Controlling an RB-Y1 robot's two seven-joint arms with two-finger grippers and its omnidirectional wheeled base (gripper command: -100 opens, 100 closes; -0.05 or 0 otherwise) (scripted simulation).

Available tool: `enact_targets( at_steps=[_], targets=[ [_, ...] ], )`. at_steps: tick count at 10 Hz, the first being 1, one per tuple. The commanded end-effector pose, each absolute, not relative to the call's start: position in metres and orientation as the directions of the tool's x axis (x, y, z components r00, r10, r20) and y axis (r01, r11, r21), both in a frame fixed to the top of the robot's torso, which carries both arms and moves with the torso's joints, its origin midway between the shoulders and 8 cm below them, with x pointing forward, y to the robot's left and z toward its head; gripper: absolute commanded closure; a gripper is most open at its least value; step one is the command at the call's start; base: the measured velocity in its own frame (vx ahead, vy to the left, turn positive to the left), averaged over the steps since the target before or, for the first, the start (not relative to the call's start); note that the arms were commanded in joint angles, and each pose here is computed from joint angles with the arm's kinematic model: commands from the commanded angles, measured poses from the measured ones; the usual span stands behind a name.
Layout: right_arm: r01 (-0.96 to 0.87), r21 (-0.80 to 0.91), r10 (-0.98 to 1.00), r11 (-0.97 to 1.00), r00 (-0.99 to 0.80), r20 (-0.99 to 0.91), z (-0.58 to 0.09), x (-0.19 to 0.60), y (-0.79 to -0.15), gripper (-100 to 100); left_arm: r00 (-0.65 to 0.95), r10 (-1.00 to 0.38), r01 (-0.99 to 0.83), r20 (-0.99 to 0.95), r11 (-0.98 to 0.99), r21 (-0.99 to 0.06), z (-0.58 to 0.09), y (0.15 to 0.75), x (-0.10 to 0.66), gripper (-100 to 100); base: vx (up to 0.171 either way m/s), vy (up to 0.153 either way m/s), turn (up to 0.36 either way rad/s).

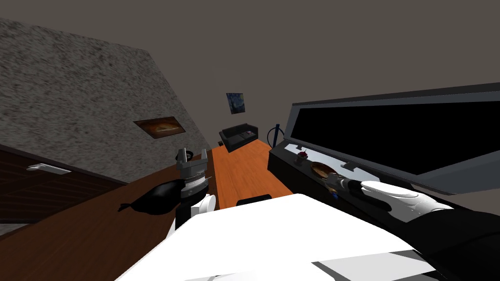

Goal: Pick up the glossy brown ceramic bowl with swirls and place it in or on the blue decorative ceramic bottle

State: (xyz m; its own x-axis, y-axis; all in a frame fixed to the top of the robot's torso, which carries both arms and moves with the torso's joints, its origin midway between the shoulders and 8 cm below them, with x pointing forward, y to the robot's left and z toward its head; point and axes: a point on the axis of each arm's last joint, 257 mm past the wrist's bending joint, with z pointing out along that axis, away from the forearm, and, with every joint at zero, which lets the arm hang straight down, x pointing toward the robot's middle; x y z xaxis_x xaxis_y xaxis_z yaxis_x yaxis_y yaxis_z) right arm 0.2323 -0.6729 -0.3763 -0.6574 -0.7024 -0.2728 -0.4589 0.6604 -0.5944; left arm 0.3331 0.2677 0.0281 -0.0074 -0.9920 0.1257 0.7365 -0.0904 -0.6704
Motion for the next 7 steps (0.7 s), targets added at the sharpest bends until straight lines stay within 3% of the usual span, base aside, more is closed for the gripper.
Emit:
enact_targets(
  at_steps=[1, 4, 7],
  targets=[
    [-0.485, -0.587, -0.716, 0.648, -0.650, -0.253, -0.365, 0.229, -0.682, 100, -0.007, -0.992, 0.736, 0.126, -0.090, -0.670, 0.028, 0.268, 0.333, 0, 0.095, 0.061, 0.018],
    [-0.534, -0.575, -0.740, 0.620, -0.640, -0.205, -0.355, 0.216, -0.695, 100, -0.007, -0.992, 0.736, 0.126, -0.090, -0.670, 0.028, 0.268, 0.333, 0, 0.058, -0.012, 0.007],
    [-0.591, -0.554, -0.766, 0.586, -0.627, -0.142, -0.345, 0.198, -0.711, 100, -0.007, -0.992, 0.736, 0.125, -0.090, -0.670, 0.028, 0.268, 0.333, 0, 0.051, -0.058, 0.008]
  ],
)
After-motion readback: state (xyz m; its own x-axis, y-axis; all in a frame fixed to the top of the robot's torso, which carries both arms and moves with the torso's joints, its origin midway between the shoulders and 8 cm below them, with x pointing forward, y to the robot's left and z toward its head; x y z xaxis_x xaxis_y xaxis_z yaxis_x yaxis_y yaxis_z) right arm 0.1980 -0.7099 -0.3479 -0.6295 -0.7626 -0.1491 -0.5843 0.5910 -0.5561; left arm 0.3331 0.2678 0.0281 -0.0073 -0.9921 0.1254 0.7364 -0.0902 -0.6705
